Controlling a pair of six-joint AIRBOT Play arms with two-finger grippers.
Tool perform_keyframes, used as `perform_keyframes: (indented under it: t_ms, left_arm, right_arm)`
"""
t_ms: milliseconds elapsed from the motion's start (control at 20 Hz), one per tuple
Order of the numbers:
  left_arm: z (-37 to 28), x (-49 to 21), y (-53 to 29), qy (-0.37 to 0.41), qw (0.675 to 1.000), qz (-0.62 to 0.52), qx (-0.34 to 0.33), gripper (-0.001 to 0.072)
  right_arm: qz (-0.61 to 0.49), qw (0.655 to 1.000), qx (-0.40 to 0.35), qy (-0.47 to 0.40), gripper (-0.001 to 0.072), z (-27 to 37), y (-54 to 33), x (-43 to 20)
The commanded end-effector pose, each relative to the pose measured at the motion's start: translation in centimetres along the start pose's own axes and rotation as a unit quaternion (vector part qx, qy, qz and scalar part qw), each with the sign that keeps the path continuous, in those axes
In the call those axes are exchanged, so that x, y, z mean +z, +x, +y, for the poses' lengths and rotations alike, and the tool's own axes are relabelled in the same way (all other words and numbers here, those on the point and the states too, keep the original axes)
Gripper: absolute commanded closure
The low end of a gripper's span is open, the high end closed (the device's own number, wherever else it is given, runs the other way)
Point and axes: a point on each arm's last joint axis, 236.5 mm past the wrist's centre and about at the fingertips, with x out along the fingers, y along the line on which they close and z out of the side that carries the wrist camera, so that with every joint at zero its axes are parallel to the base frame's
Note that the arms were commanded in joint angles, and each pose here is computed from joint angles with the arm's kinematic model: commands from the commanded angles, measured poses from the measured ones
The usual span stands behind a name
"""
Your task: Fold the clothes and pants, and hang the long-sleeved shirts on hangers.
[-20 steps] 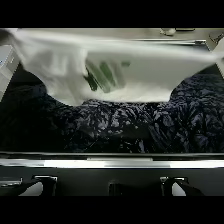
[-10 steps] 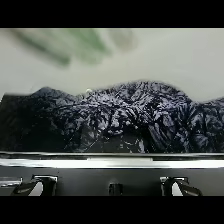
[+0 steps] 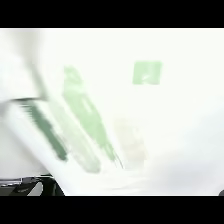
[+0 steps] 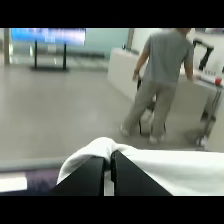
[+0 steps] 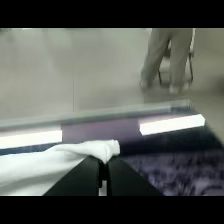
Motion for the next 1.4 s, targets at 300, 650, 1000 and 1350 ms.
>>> perform_keyframes:
  t_ms: [300, 650, 1000, 1350]
  left_arm:
    - [8.8, -41.1, 16.4, -0.206, 0.873, 0.442, 0.013, 0.0687]
    - [13.2, -49.1, 25.6, -0.328, 0.861, 0.385, 0.061, 0.0687]
    - [18.0, -47.0, 29.6, -0.313, 0.899, 0.282, 0.116, 0.0686]
    - [18.5, -52.2, 29.4, -0.325, 0.879, 0.324, 0.126, 0.0686]
  right_arm:
    - [0.492, 0.852, 0.044, 0.170, 0.0680, -2.8, 22.7, -38.9]
    - [0.394, 0.900, 0.069, 0.173, 0.0680, -0.8, 35.2, -41.5]
    - [0.244, 0.948, 0.015, 0.204, 0.0680, -0.6, 41.5, -38.0]
    - [0.227, 0.950, 0.039, 0.210, 0.0680, 4.7, 43.7, -40.6]
